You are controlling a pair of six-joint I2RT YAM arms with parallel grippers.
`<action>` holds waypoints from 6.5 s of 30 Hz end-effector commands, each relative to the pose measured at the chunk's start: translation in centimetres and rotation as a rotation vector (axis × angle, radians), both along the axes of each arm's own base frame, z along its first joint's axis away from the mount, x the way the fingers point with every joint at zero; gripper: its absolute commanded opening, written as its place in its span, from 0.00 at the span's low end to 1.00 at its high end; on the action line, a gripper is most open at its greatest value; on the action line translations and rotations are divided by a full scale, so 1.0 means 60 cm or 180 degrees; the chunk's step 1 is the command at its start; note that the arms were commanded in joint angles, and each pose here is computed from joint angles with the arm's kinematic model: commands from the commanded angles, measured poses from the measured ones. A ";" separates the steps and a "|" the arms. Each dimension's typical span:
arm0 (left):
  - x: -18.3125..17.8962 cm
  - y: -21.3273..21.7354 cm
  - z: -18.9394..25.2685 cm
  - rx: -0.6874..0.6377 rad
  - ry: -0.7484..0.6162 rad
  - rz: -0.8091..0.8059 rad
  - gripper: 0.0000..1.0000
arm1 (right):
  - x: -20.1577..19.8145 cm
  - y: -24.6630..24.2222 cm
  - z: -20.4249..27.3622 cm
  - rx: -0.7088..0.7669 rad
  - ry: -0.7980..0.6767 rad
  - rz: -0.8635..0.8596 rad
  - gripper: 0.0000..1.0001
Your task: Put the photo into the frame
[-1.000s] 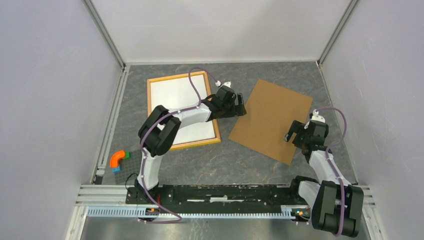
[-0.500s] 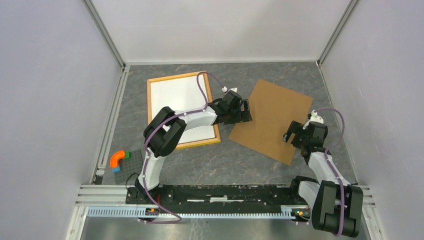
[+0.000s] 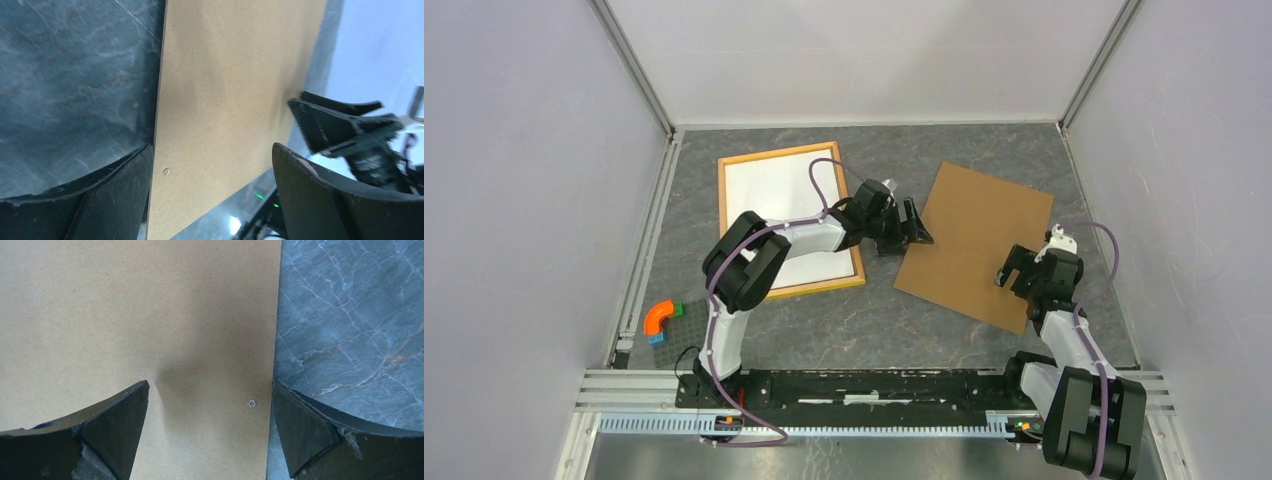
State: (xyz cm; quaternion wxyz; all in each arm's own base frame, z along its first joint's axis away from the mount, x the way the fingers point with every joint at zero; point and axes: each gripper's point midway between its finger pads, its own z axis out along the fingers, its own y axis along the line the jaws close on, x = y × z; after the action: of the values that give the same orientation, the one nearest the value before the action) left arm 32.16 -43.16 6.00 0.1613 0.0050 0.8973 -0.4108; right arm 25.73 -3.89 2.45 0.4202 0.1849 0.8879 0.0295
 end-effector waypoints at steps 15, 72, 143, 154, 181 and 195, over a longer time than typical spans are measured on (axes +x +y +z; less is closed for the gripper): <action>-0.071 -0.060 0.240 -0.2646 0.0426 -0.0042 0.57 | -0.018 0.061 -0.002 0.0399 -0.0081 0.0381 0.96; -0.052 -0.024 -0.040 0.0461 -0.0178 0.0120 0.94 | 0.007 -0.103 -0.007 0.0455 0.0037 -0.0737 0.97; -0.074 0.142 0.348 0.0460 -0.1535 -0.0023 0.02 | 0.035 -0.012 0.149 0.0001 -0.0492 0.0201 0.95; -0.095 0.413 0.565 0.1966 -0.2492 0.0800 0.02 | 0.035 0.003 0.130 0.0065 -0.0463 0.0337 0.95; -0.033 0.475 0.430 0.4701 -0.2220 0.1458 0.02 | 0.033 0.018 0.102 0.0174 -0.0448 0.0444 0.95; -0.005 0.438 0.330 0.5021 -0.2162 0.1517 0.02 | 0.031 0.028 0.088 0.0251 -0.0415 0.0518 0.95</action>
State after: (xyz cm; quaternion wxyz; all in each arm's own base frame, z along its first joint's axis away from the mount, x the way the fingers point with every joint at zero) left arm 31.07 -17.85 23.09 0.3977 0.0665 0.8423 0.3577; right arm 27.15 -2.43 7.50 0.4521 0.1400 0.8744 0.1070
